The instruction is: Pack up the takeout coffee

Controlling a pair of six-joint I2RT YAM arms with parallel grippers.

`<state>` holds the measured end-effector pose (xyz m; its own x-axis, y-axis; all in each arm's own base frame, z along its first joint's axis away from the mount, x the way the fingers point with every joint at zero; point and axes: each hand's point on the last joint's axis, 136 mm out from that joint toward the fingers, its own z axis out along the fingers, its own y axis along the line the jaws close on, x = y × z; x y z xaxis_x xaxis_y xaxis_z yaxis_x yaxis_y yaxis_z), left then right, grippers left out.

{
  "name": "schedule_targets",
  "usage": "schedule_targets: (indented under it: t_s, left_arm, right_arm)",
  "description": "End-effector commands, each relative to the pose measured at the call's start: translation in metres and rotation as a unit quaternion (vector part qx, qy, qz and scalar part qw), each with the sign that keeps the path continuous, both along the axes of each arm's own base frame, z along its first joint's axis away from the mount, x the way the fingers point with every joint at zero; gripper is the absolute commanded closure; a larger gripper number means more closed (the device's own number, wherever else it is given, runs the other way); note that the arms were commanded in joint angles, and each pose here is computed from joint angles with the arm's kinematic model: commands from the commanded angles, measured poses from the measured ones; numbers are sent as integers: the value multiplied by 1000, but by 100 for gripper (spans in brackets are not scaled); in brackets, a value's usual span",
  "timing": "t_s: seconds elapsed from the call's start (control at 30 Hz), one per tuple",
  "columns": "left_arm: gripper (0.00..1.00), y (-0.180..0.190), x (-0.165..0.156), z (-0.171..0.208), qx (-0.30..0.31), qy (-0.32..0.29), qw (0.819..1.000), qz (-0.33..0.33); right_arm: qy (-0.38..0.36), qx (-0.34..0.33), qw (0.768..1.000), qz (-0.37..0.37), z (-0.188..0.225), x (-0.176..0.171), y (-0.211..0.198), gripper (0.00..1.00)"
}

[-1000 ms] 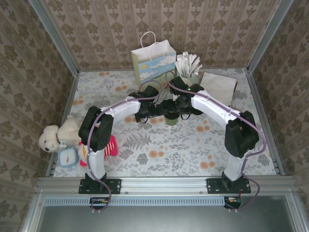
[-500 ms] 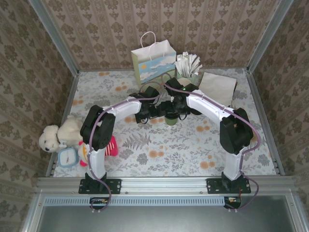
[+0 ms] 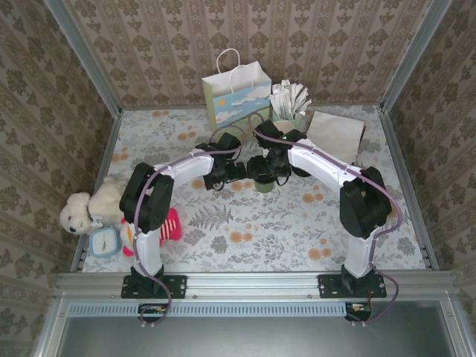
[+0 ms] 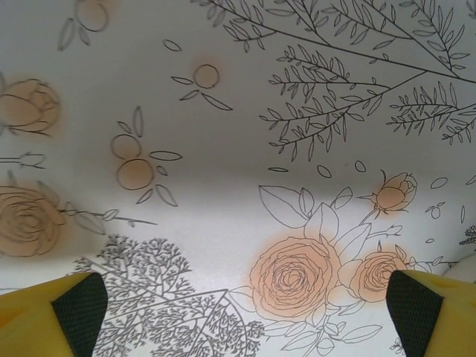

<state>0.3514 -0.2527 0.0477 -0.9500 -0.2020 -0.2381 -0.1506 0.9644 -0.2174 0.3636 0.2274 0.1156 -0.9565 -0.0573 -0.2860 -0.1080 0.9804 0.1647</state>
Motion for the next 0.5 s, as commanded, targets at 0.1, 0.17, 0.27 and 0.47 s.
schedule_targets:
  t_s: [0.1,0.17,0.27,0.47]
  left_arm:
    - [0,11,10,32,2,-49,999,13]
    - [0,8,14,35,-2,-55,998,11]
    - [0,4,17,37,-7,-58,998,7]
    - [0,2,18,30,-7,-48,999,7]
  right_arm:
    - [34,-11,999,-35,1,-35,-58,17]
    - [39,-14,998,-54,-3,-39,-77,17]
    - [42,-21,995,-84,-7,-40,-108,17]
    - [27,-19,988,-154,-1,-24,-166,18]
